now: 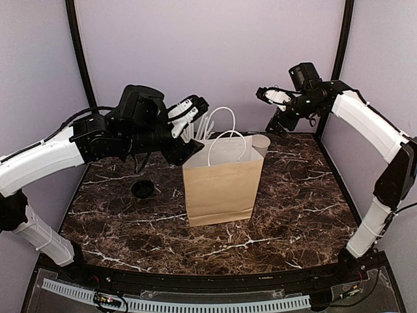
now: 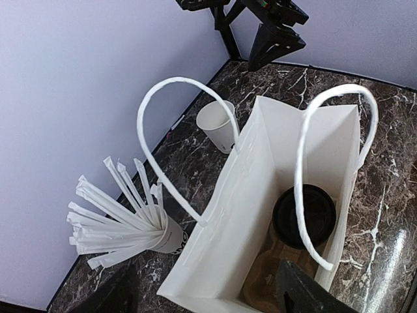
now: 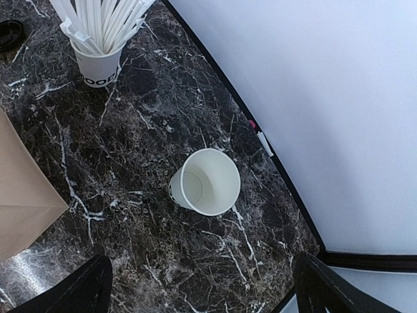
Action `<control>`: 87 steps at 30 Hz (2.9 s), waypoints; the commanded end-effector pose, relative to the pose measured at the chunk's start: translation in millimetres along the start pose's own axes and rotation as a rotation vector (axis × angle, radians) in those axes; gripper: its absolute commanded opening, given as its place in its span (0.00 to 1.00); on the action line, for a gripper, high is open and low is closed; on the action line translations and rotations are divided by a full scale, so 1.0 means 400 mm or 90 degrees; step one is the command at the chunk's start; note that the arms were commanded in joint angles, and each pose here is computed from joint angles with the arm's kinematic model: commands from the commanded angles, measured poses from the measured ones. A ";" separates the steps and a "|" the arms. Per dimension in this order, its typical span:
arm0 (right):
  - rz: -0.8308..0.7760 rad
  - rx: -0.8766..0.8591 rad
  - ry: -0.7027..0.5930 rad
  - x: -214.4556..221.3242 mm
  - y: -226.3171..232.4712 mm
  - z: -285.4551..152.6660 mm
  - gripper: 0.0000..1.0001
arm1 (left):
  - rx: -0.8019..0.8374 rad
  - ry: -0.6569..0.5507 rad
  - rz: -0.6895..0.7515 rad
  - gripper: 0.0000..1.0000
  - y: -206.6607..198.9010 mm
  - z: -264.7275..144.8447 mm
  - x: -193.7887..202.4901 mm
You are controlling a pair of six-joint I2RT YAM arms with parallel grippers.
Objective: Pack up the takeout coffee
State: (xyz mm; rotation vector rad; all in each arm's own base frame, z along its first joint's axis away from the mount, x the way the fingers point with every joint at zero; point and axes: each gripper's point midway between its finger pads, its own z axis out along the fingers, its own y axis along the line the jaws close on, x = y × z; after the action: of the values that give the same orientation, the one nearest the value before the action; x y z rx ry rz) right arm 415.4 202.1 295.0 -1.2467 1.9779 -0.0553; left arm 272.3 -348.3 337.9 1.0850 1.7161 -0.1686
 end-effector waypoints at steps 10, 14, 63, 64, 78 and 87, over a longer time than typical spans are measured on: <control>0.278 -0.012 -0.169 0.073 -0.152 -0.104 0.99 | -0.081 -0.092 -0.469 0.53 0.409 -0.036 0.092; 0.313 -0.022 -0.186 0.115 -0.136 -0.109 0.97 | -0.061 -0.051 -0.609 0.48 0.467 0.040 0.198; 0.327 -0.035 -0.170 0.171 -0.067 -0.103 0.94 | 0.096 0.064 -0.743 0.28 0.338 0.257 0.260; 0.328 -0.036 -0.171 0.172 -0.068 -0.101 0.95 | 0.103 0.065 -0.746 0.28 0.333 0.253 0.259; 0.332 -0.053 -0.177 0.159 -0.067 -0.102 0.99 | 0.082 0.096 -0.759 0.39 0.320 0.241 0.270; 0.334 -0.050 -0.183 0.147 -0.083 -0.100 0.99 | 0.062 0.087 -0.742 0.39 0.312 0.182 0.277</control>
State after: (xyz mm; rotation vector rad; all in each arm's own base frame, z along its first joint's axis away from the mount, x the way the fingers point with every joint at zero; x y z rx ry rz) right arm 394.2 121.6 284.1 -0.7057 2.0501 0.4307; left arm 421.5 -258.5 232.3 -0.0112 2.3690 -0.9073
